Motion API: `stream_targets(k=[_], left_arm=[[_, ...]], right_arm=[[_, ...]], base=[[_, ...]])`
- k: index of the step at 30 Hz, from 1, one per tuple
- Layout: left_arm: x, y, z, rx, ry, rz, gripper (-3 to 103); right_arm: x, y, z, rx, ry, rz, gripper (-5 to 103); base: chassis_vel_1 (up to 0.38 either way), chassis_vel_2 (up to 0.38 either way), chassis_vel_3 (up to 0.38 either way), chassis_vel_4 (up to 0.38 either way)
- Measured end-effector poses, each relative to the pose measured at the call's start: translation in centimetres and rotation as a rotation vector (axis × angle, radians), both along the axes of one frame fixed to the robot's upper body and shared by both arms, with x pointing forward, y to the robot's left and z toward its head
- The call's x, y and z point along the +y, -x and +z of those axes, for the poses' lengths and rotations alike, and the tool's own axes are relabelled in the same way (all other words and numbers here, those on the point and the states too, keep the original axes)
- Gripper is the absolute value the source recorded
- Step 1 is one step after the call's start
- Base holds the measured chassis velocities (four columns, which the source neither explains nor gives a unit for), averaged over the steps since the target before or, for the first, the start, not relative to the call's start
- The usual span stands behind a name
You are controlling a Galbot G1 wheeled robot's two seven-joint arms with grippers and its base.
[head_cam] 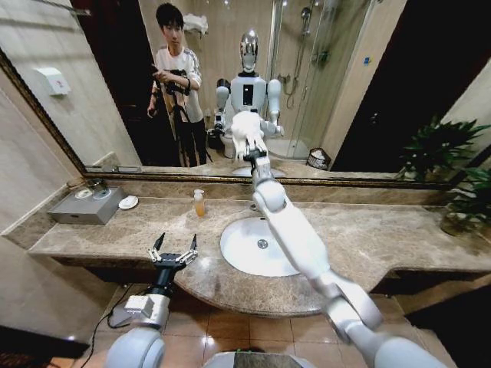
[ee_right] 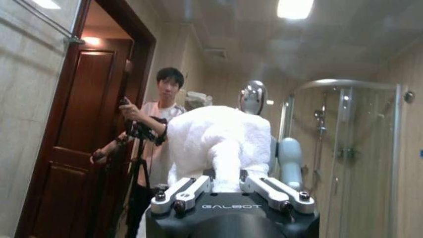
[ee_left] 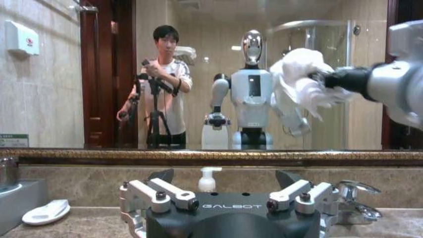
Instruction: Pick up the towel from the sink counter and wipe the mirror surface.
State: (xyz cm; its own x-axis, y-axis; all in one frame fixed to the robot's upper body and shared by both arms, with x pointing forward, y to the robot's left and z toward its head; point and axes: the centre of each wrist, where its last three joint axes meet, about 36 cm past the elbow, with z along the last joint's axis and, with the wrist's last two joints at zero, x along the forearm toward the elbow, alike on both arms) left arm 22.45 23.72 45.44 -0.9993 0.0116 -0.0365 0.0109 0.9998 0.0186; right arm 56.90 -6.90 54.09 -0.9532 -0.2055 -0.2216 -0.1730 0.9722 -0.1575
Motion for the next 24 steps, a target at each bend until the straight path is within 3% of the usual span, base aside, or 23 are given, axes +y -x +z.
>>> stream_targets(k=[14, 17, 19, 20, 22, 24], left_arm=[[0.0, 0.0, 0.0, 0.0, 0.0, 0.0, 100], [0.0, 0.0, 0.0, 0.0, 0.0, 0.0, 100], [0.0, 0.0, 0.0, 0.0, 0.0, 0.0, 100], [0.0, 0.0, 0.0, 0.0, 0.0, 0.0, 100], [0.0, 0.0, 0.0, 0.0, 0.0, -0.001, 100], [0.0, 0.0, 0.0, 0.0, 0.0, 0.0, 100]], right_arm=[[-8.6, 11.0, -6.3, 0.136, -0.038, -0.053, 12], [-13.1, 14.6, -7.5, 0.174, 0.005, -0.098, 12], [-13.8, 15.0, -7.6, 0.18, 0.015, -0.106, 12], [-15.8, 16.3, -8.0, 0.208, 0.045, -0.124, 12], [-16.9, 16.9, -8.2, 0.222, 0.061, -0.129, 12], [-19.6, 19.4, -9.6, 0.289, 0.115, -0.118, 12]], base=[[0.0, 0.0, 0.0, 0.0], [0.0, 0.0, 0.0, 0.0], [0.0, 0.0, 0.0, 0.0], [0.0, 0.0, 0.0, 0.0], [0.0, 0.0, 0.0, 0.0], [0.0, 0.0, 0.0, 0.0]])
